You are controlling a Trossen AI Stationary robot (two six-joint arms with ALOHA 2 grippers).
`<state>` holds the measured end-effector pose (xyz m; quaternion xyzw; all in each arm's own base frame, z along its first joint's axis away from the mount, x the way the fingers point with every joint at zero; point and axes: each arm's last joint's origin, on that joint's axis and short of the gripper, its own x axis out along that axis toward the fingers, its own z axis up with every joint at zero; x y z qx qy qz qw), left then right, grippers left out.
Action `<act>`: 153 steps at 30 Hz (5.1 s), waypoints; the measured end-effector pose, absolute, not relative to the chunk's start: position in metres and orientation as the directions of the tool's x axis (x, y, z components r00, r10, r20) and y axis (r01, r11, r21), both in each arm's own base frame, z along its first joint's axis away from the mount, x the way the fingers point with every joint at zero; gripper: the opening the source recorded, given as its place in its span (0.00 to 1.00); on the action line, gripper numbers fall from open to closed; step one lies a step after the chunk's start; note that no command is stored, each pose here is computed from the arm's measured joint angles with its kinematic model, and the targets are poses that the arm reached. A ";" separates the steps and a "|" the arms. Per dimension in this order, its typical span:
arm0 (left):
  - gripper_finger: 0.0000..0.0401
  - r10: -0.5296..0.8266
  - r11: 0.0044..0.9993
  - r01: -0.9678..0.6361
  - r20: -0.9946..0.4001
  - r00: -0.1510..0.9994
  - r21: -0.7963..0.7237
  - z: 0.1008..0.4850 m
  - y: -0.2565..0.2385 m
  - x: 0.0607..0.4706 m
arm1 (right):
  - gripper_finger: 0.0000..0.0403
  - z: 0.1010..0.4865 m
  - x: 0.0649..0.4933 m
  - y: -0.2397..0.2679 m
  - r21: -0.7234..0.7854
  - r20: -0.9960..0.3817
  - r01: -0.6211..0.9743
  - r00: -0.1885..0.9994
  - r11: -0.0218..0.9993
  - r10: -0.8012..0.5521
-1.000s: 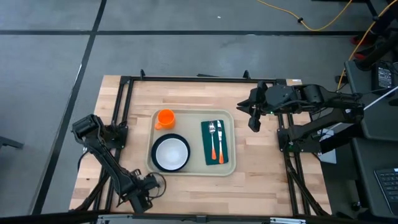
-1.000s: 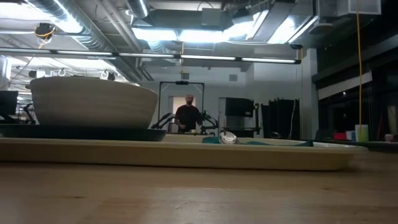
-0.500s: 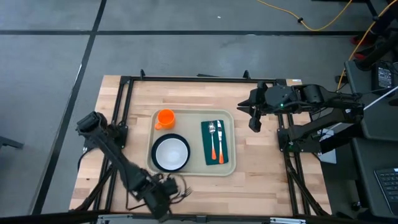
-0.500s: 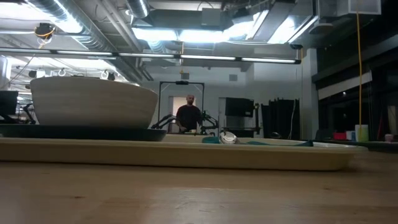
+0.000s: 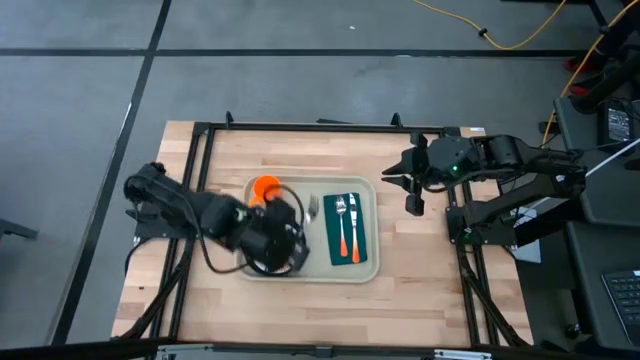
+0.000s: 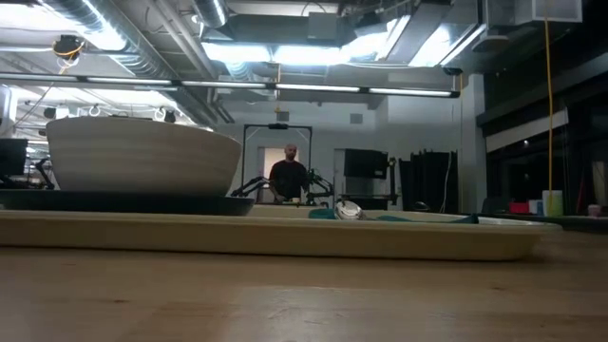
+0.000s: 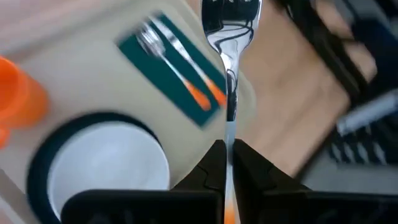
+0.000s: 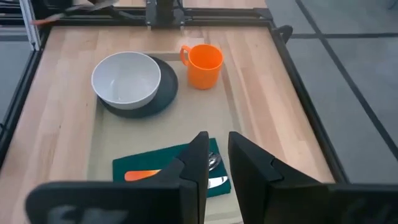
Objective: Set up tray
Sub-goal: Put the orange fork on the dark green napkin
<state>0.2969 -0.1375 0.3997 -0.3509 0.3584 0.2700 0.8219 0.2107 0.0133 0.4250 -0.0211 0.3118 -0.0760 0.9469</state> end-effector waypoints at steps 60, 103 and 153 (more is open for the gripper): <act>0.01 0.265 -0.021 -0.931 -0.900 0.346 -0.364 0.214 -0.077 0.460 | 0.17 0.475 0.070 -0.005 -0.463 -0.218 0.181 0.926 0.868 -0.309; 0.01 0.148 -0.034 -0.978 -0.969 0.199 -0.206 0.174 -0.026 0.464 | 0.17 0.471 0.058 -0.006 -0.475 -0.248 0.156 0.920 0.866 -0.302; 0.01 0.123 -0.103 -0.972 -0.973 0.197 -0.210 0.159 -0.035 0.462 | 0.17 0.471 0.050 -0.007 -0.513 -0.237 0.145 0.923 0.846 -0.302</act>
